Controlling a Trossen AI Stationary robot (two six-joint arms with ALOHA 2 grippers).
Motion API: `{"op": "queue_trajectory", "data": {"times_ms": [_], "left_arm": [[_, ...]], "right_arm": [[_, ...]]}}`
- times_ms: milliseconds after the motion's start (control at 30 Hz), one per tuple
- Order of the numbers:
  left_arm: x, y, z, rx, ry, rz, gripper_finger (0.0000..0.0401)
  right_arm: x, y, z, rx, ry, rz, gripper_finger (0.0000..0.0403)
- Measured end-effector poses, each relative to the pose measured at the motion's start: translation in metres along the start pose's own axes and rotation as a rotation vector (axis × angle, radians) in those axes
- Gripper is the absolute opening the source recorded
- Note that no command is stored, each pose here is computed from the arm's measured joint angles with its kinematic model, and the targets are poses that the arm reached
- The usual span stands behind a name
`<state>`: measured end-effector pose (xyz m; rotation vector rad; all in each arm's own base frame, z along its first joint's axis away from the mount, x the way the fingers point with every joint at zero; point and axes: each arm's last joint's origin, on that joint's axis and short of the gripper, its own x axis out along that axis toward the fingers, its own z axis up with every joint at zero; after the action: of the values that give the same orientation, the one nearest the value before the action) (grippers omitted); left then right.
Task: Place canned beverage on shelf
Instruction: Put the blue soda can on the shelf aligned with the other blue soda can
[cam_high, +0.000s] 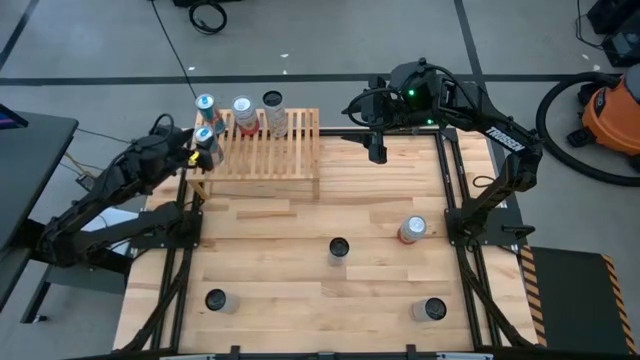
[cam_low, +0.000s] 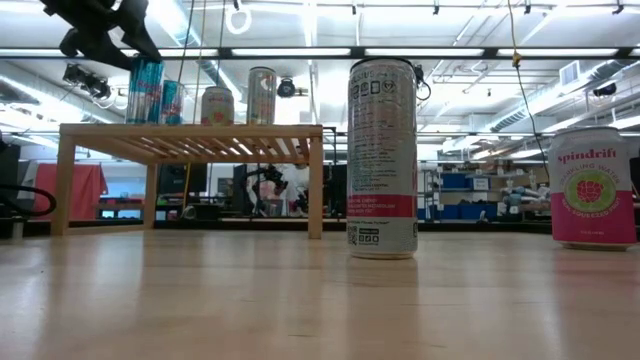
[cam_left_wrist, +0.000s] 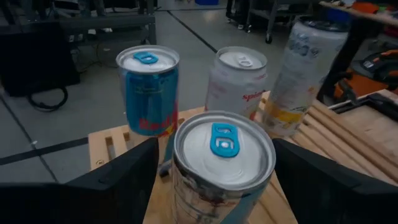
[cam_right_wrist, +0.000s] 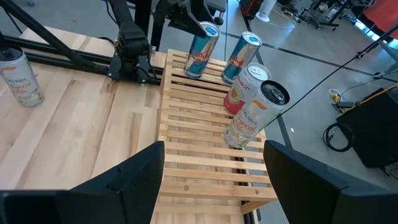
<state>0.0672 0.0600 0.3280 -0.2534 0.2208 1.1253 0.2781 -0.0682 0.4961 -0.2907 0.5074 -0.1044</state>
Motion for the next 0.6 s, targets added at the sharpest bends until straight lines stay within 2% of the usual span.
{"op": "queue_trajectory", "data": {"times_ms": [200, 533, 600], "left_arm": [[0.003, -0.0015, -0.0006, 0.045, 0.014, 0.008, 0.0303], [0.0026, -0.0017, -0.0004, 0.078, 0.013, -0.003, 0.0229], [0.0026, -0.0017, -0.0004, 0.091, 0.013, -0.004, 0.0225]], "right_arm": [[0.0, -0.0001, 0.0002, 0.007, -0.002, -0.001, 0.0284], [0.0, -0.0001, 0.0001, 0.007, -0.001, -0.001, 0.0284], [0.0, 0.0, 0.0001, 0.007, -0.001, -0.001, 0.0284]]}}
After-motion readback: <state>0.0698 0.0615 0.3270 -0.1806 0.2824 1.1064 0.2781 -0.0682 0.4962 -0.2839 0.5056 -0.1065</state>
